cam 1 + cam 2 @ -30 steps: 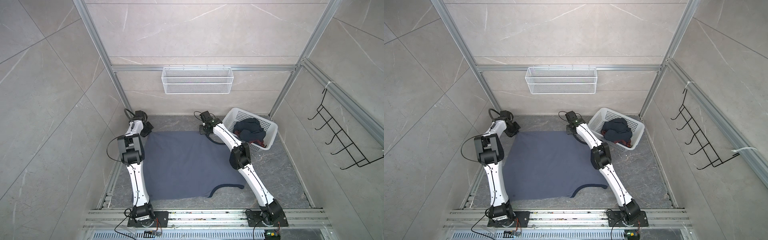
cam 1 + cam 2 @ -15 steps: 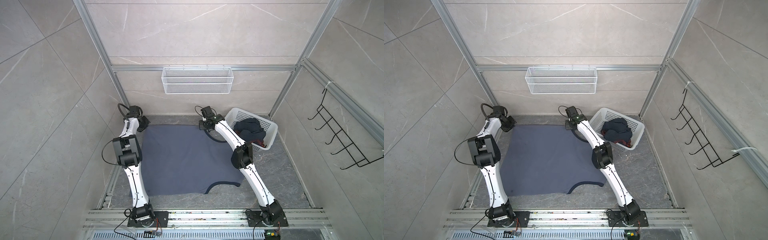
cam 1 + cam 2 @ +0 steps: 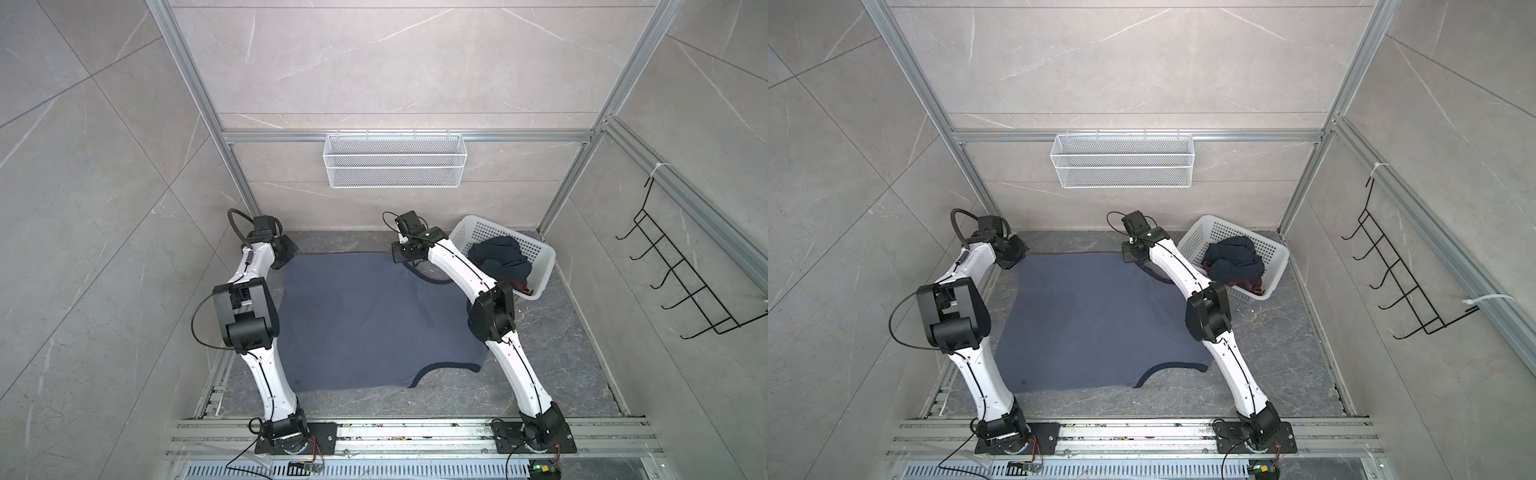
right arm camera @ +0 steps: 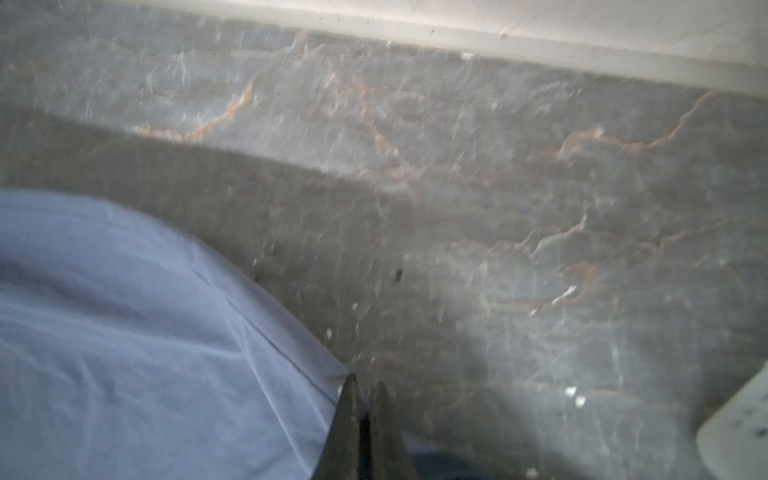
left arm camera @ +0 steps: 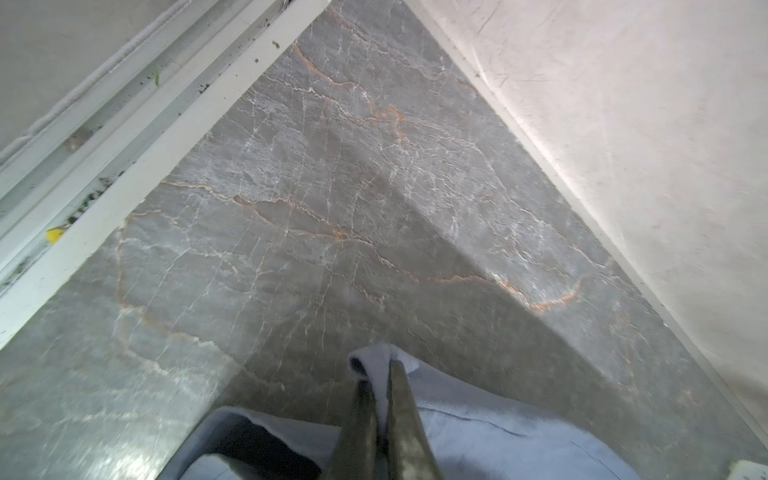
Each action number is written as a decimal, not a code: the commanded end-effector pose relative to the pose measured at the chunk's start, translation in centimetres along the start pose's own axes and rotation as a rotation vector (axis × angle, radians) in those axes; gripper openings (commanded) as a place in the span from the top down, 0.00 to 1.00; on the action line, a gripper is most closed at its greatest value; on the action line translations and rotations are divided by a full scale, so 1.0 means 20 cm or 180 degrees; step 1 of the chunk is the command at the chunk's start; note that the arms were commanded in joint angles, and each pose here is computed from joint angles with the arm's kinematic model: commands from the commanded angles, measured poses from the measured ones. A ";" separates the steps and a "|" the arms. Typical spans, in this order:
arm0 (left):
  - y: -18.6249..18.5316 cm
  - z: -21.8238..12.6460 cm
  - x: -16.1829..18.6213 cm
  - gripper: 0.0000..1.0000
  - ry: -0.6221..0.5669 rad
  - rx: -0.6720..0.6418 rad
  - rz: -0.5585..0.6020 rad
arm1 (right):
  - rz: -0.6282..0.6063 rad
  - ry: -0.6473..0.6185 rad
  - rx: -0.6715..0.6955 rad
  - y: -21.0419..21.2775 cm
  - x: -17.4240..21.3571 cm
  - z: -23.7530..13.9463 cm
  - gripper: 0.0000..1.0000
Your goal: Fold and stack the tank tops
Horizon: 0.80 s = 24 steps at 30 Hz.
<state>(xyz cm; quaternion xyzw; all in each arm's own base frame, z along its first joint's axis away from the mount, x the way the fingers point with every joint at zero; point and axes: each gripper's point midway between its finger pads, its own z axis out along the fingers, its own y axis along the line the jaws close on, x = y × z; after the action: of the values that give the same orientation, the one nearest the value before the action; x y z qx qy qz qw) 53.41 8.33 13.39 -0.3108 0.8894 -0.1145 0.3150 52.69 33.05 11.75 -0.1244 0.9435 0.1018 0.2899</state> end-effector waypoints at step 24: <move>0.22 -0.25 0.23 0.97 -0.0687 0.0026 -0.0061 | 0.0120 -0.0419 -0.0216 -0.03 0.40 -0.32 1.00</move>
<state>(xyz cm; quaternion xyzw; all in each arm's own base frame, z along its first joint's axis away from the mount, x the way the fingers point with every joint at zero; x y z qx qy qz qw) 44.97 7.77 10.64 -0.3185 0.8740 -0.0968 0.3540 43.85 29.16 10.66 -0.1195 0.9304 0.1333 0.3198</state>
